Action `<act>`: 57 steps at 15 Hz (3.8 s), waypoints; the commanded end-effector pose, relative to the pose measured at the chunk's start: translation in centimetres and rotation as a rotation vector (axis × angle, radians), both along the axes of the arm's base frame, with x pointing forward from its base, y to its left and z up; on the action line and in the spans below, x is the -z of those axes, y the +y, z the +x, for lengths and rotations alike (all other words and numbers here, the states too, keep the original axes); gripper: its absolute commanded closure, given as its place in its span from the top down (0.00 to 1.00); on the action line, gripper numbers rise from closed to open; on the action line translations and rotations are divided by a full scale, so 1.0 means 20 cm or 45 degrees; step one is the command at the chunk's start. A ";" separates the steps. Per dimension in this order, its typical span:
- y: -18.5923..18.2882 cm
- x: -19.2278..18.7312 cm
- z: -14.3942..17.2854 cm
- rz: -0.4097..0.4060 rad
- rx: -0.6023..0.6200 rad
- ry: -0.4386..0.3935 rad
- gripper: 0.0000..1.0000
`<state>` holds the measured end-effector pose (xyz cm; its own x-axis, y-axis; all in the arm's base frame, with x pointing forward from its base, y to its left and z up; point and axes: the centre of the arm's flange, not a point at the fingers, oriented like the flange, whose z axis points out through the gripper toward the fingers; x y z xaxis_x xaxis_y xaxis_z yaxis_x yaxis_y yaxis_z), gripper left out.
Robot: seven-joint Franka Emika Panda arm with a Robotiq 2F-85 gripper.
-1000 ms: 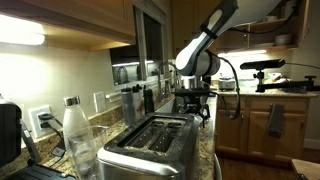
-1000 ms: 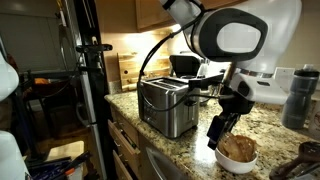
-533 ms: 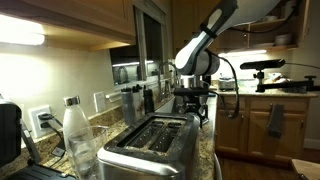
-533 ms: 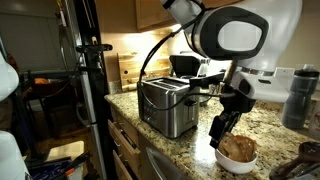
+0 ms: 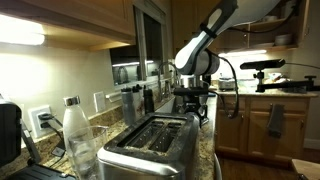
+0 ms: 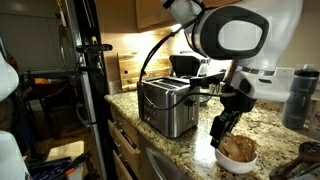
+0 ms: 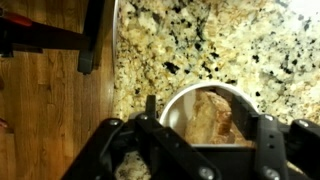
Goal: Put the slices of bread in the toaster
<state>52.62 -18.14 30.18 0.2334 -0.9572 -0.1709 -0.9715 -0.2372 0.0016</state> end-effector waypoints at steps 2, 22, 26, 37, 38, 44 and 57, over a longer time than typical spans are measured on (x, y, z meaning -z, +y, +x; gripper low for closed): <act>-0.01 -0.02 0.01 -0.028 0.022 -0.001 0.87; -0.05 -0.04 0.07 -0.057 0.005 -0.010 0.48; -0.06 -0.03 0.07 -0.057 0.006 -0.002 0.22; -0.06 -0.04 0.08 -0.068 0.002 0.005 0.09; -0.06 -0.05 0.08 -0.071 -0.002 0.006 0.09; -0.06 -0.09 0.08 -0.097 -0.007 0.004 0.09; -0.06 -0.13 0.08 -0.102 -0.023 0.042 0.09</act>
